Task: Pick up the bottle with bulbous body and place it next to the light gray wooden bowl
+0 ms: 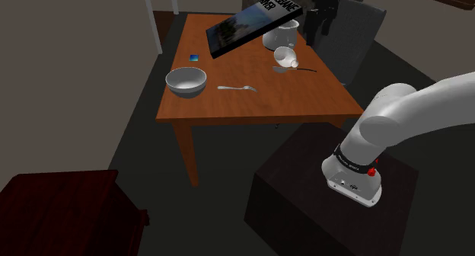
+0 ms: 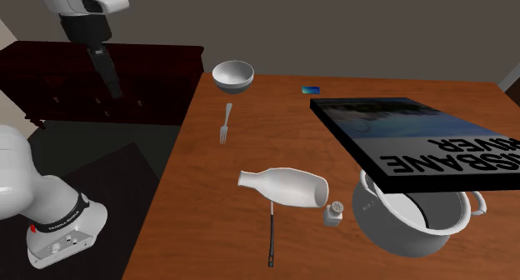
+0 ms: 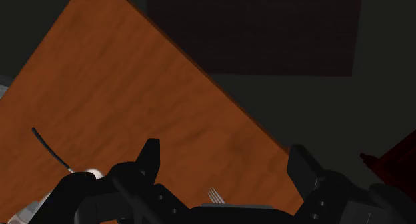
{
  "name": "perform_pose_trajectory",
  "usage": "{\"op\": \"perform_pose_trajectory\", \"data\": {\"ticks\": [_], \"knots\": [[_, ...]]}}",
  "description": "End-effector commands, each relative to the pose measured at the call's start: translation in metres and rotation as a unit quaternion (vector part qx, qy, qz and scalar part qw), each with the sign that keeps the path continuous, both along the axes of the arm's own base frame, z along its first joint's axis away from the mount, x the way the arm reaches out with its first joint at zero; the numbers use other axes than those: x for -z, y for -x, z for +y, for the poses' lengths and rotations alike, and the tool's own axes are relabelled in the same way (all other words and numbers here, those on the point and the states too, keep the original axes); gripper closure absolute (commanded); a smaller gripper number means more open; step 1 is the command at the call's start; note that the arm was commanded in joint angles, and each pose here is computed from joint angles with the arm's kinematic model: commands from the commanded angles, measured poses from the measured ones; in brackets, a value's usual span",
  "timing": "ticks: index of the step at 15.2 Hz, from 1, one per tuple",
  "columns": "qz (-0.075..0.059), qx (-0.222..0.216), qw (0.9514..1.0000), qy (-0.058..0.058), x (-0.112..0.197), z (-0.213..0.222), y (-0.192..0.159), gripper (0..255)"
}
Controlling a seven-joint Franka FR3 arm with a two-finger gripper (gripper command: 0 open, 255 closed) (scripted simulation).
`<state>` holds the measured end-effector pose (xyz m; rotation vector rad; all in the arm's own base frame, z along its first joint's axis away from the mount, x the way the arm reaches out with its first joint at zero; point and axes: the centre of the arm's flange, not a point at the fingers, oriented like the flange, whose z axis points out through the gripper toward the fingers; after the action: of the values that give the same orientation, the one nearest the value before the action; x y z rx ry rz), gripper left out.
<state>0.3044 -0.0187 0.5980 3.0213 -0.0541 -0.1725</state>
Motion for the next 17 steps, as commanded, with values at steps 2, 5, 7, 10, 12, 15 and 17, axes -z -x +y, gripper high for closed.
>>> {"op": "perform_pose_trajectory", "data": {"ticks": [2,5,7,10,12,15,17], "knots": [[-0.004,0.010,0.9999,0.001,0.008,-0.007,-0.007,0],[-0.018,0.038,0.9991,0.004,0.032,-0.029,-0.026,0],[-0.027,0.057,0.9980,0.006,0.047,-0.044,-0.039,0],[-0.040,0.086,0.9955,0.009,0.070,-0.068,-0.057,0],[-0.049,0.105,0.9933,0.011,0.085,-0.084,-0.069,0],[-0.062,0.133,0.9891,0.014,0.106,-0.110,-0.086,0],[-0.071,0.152,0.9858,0.016,0.120,-0.128,-0.097,0]]}}
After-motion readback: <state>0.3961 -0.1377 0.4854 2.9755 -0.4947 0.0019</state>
